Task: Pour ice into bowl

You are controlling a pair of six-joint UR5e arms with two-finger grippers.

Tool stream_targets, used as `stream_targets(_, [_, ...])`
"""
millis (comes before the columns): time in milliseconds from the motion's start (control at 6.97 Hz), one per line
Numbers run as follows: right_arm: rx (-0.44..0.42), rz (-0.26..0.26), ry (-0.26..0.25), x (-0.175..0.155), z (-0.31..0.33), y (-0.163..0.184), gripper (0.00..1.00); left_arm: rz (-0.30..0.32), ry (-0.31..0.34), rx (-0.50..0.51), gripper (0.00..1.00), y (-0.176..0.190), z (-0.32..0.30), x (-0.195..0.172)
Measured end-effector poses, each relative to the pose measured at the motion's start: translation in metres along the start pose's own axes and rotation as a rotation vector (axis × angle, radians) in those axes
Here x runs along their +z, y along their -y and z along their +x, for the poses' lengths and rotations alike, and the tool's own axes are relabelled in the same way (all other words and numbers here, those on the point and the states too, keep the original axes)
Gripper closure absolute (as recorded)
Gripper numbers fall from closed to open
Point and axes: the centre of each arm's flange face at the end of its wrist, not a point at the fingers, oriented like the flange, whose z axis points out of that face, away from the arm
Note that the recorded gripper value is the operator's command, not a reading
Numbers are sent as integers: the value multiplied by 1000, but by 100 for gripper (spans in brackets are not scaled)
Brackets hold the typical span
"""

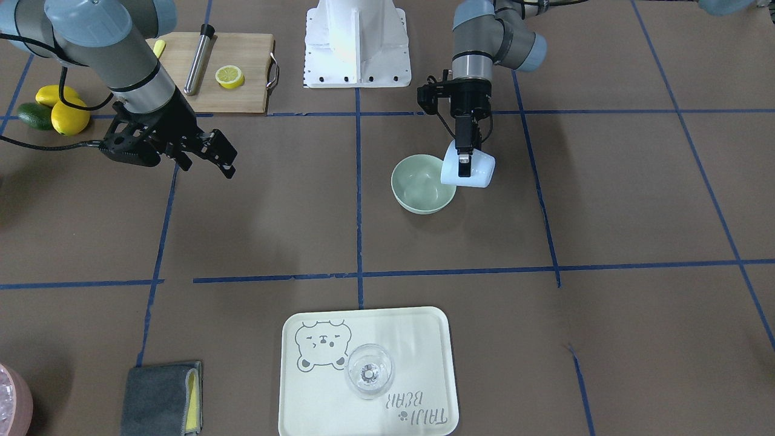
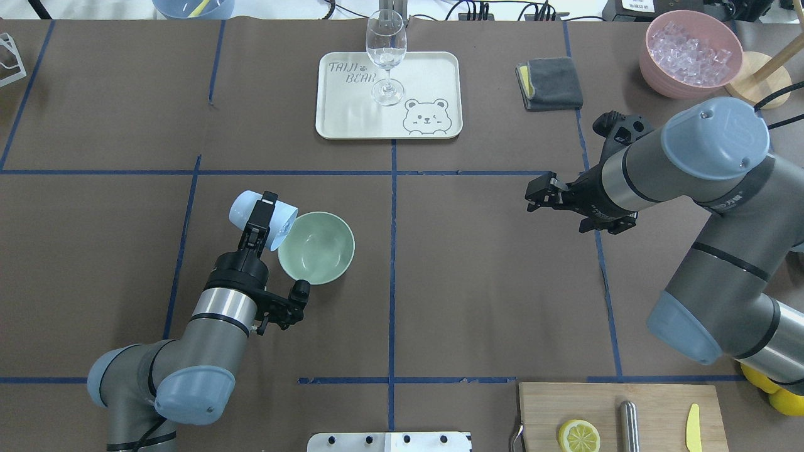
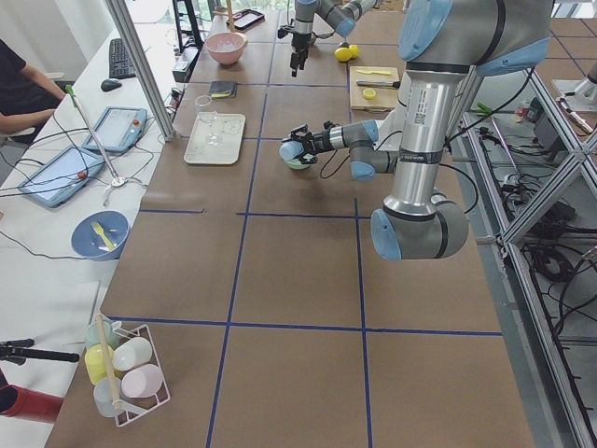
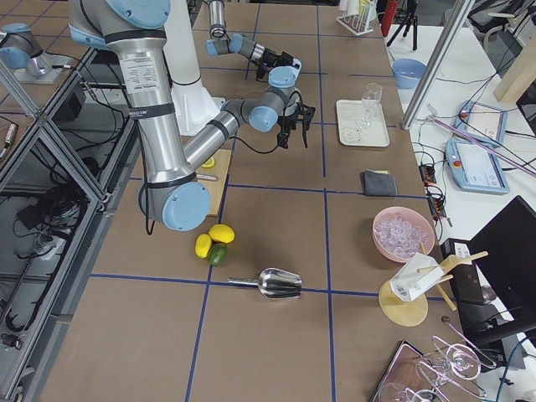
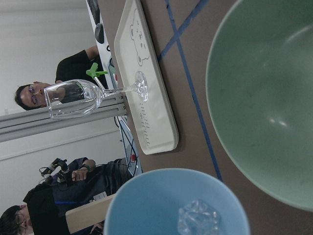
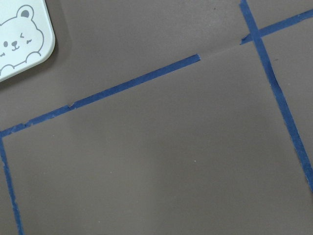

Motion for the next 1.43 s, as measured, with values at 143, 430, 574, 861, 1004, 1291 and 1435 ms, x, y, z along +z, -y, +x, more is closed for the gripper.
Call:
stream_targets(143, [0, 0, -1, 0, 0, 0, 0, -12, -13, 41, 100, 2, -2, 0])
stream_targets(430, [1, 0, -3, 1, 1, 1, 0, -27, -34, 94, 100, 8, -3, 0])
stream_targets(574, [1, 0, -3, 1, 1, 1, 0, -32, -43, 113, 100, 14, -6, 0])
stream_targets(861, [1, -1, -2, 1, 0, 0, 0, -31, -45, 111, 100, 17, -11, -1])
stream_targets(1004, [1, -1, -4, 2, 1, 0, 0, -25, -39, 74, 100, 16, -19, -5])
stream_targets(1291, [1, -2, -5, 3, 1, 1, 0, -11, -27, -115, 100, 7, -37, -13])
stream_targets(1435, [2, -2, -6, 4, 1, 1, 0, -11, -40, -265, 100, -1, -32, -12])
